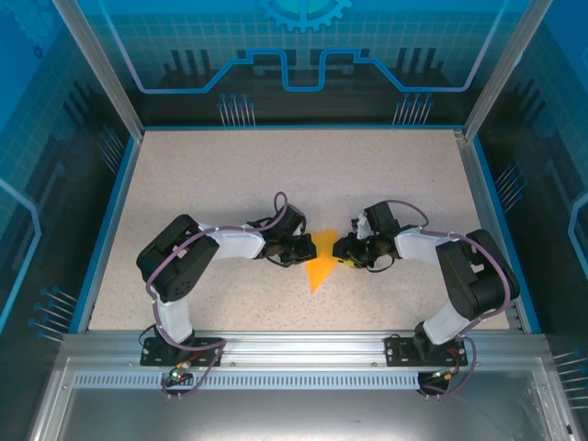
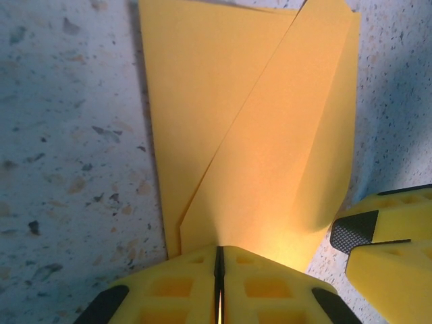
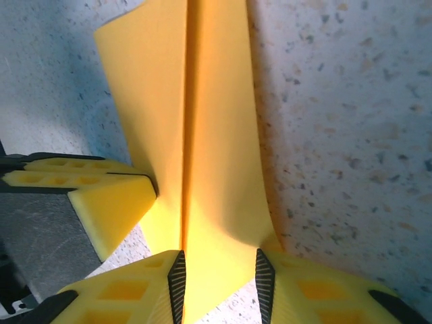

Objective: Fold a paper plane with a square sheet of paper (pick it up from the middle)
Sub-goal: Fourth fold the wing at the center of the table, then turn over the paper at the center of the table.

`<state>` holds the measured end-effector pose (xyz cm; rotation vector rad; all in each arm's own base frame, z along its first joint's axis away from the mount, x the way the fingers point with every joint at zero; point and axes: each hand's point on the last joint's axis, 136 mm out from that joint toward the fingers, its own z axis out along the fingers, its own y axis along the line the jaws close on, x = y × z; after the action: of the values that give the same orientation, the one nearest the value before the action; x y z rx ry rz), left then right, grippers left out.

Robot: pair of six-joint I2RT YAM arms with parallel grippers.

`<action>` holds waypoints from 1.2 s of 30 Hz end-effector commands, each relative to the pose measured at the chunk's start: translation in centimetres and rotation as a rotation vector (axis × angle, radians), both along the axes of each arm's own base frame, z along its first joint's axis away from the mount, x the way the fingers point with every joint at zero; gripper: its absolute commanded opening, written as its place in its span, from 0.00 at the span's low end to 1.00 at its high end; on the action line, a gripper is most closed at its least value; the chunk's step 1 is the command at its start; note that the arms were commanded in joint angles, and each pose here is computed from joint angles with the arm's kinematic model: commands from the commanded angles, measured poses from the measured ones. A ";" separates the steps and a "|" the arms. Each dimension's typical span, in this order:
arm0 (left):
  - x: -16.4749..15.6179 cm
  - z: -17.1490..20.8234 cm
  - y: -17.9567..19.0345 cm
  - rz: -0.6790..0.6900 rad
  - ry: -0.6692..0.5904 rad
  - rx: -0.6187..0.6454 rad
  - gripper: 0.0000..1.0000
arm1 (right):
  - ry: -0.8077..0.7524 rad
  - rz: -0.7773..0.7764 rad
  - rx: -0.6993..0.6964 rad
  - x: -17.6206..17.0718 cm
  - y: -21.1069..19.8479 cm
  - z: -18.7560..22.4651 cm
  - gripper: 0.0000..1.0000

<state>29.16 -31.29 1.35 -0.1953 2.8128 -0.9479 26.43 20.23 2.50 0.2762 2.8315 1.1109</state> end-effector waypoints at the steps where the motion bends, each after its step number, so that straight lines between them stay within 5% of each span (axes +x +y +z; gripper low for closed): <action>1: -0.5 -1.5 1.9 0.050 0.048 0.047 0.11 | 0.031 -0.016 0.025 -0.1 0.1 -0.1 0.34; 10: -0.7 -2.2 2.2 0.054 0.068 0.048 0.11 | -0.050 -0.051 -0.131 0.7 -2.4 0.4 0.37; 36: -0.8 -1.9 2.2 0.056 0.064 0.029 0.11 | -0.021 0.019 -0.038 1.1 0.8 -0.2 0.34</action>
<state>29.21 -31.21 1.32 -0.2294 2.8001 -1.0069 26.85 19.07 1.78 0.3123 2.8664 0.9761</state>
